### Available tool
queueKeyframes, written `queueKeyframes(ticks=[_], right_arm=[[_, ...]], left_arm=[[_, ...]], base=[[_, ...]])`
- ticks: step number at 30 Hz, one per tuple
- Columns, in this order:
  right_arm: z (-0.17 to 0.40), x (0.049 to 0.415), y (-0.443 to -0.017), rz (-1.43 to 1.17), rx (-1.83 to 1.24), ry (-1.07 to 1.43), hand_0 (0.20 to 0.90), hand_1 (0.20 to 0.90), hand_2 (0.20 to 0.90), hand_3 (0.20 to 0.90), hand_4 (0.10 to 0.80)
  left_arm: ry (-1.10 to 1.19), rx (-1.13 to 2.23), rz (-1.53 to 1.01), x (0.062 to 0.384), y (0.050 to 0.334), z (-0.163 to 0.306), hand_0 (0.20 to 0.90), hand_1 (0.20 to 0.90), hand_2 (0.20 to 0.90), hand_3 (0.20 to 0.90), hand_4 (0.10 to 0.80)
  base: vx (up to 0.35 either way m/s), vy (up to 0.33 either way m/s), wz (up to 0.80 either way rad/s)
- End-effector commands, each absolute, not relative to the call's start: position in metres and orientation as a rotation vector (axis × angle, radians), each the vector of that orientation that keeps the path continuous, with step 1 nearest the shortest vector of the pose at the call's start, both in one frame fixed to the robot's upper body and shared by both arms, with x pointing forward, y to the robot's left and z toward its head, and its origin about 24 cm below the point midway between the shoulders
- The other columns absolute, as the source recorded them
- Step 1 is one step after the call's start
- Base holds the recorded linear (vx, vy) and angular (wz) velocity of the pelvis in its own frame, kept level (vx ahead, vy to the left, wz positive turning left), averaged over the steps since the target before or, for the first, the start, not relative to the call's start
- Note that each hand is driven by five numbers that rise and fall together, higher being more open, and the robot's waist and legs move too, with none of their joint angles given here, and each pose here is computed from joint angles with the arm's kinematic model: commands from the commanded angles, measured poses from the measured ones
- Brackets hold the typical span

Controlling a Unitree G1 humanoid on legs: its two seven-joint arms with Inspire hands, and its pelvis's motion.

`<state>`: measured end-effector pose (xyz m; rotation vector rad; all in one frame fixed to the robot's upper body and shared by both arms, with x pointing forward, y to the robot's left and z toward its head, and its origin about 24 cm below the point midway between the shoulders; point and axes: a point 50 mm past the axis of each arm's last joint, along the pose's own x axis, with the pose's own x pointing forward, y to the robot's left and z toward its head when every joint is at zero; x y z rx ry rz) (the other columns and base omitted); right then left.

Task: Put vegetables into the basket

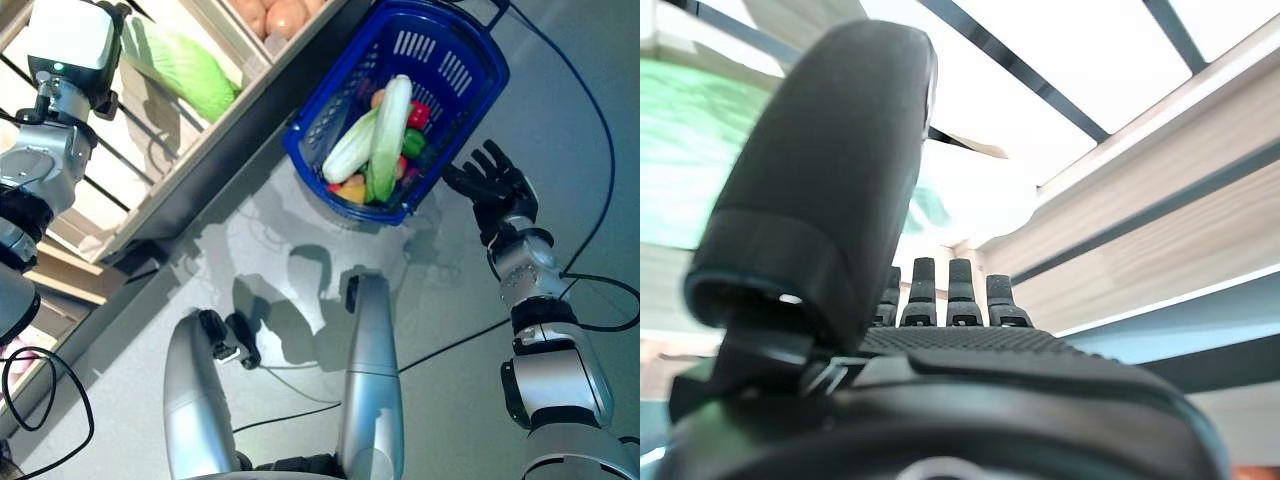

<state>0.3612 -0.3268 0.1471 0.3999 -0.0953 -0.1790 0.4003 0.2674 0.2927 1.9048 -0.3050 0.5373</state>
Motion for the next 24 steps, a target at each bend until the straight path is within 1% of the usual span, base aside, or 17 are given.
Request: queueKeyframes(ticks=[1, 10, 16, 24], right_arm=[[0.171, 0.352, -0.344, -0.166, 0.458, -0.279, 0.9, 0.9, 0.9, 0.9, 0.8], [0.161, 0.35, -0.339, -0.126, 0.474, -0.271, 0.9, 0.9, 0.9, 0.9, 0.8], [0.166, 0.349, -0.34, -0.128, 0.503, -0.295, 0.9, 0.9, 0.9, 0.9, 0.8], [0.173, 0.35, -0.338, -0.105, 0.519, -0.331, 0.9, 0.9, 0.9, 0.9, 0.8]], left_arm=[[-0.42, 1.936, 0.839, 0.38, 0.273, 0.379, 0.9, 0.9, 0.9, 0.9, 0.8], [-0.41, 2.013, 0.799, 0.384, 0.262, 0.384, 0.9, 0.9, 0.9, 0.9, 0.8], [-0.35, 2.071, 0.694, 0.39, 0.256, 0.377, 0.9, 0.9, 0.9, 0.9, 0.8], [-0.157, 2.027, 0.61, 0.394, 0.271, 0.356, 0.9, 0.9, 0.9, 0.9, 0.8]], base=[[0.027, 0.004, -0.05], [0.015, 0.003, -0.03], [-0.003, -0.002, -0.01], [0.0, 0.0, 0.0]])
